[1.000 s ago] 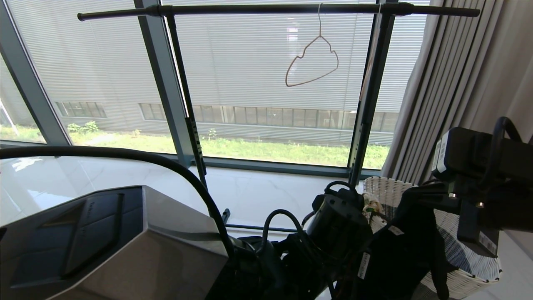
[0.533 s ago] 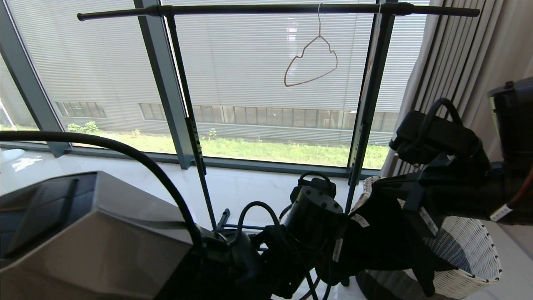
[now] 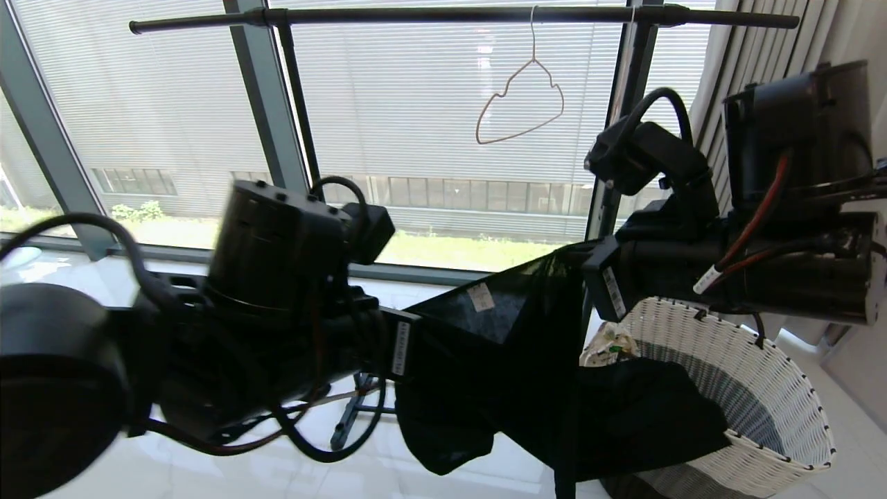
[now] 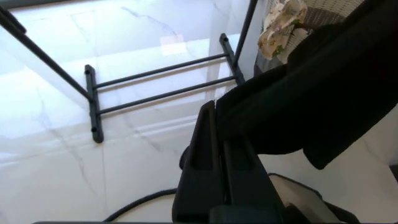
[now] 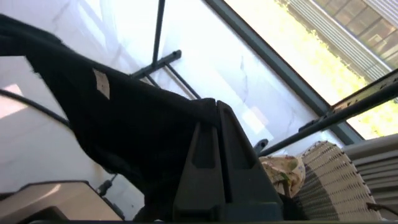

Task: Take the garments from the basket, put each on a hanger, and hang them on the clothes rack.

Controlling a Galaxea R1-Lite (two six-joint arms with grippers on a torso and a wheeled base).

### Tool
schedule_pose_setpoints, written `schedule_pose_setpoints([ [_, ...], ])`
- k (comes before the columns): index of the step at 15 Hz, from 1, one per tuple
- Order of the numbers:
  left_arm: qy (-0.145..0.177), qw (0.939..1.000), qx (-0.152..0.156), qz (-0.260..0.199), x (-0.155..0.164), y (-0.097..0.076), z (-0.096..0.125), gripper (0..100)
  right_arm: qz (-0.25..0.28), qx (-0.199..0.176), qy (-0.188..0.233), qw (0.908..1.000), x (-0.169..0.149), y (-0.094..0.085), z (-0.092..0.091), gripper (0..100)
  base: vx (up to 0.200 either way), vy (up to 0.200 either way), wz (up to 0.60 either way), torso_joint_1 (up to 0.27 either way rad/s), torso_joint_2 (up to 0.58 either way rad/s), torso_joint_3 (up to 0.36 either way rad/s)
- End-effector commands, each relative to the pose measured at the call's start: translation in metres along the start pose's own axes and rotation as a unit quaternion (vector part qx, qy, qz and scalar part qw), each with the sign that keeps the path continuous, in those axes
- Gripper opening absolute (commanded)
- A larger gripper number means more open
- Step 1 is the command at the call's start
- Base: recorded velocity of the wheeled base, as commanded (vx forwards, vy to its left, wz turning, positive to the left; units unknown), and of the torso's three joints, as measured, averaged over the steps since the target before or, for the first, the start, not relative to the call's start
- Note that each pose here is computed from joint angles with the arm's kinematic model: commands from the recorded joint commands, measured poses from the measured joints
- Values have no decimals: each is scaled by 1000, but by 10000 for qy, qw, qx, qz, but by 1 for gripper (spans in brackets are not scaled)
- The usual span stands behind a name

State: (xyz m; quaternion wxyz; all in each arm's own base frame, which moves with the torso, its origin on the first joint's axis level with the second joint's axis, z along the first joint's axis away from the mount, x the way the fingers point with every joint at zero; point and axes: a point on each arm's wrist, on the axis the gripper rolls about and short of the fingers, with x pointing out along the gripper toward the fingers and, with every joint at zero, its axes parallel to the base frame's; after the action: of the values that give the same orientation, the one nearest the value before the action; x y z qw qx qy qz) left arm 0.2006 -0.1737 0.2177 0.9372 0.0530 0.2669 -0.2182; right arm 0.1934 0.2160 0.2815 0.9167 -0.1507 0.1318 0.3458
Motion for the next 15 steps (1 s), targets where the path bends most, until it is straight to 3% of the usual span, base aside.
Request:
schedule_pose_setpoints([
  [1, -642, 9979, -2, 94, -70, 23, 27, 0, -21, 73, -159, 9998, 2, -1, 11, 0, 0, 0, 0, 0, 0, 0],
  [4, -834, 9963, 171, 73, -95, 23, 54, 0, -73, 110, -273, 9995, -11, -5, 15, 0, 0, 0, 0, 0, 0, 0],
  [8, -932, 9879, 1240, 20, -94, 15, 65, 0, -399, 215, -195, 9988, -46, -28, 8, 0, 0, 0, 0, 0, 0, 0],
  [10, -1074, 9827, 1485, -264, -94, -1, 73, 0, -596, 279, -240, 9975, -67, -40, 8, 0, 0, 0, 0, 0, 0, 0],
  [13, -1358, 9774, 1533, -515, -92, -20, 95, 0, -685, 299, -331, 9967, -90, -45, 11, 0, 0, 0, 0, 0, 0, 0],
  [15, -1396, 9769, 1529, -530, -91, -22, 98, 0, -709, 305, -481, 9959, -99, -47, 20, 0, 0, 0, 0, 0, 0, 0],
])
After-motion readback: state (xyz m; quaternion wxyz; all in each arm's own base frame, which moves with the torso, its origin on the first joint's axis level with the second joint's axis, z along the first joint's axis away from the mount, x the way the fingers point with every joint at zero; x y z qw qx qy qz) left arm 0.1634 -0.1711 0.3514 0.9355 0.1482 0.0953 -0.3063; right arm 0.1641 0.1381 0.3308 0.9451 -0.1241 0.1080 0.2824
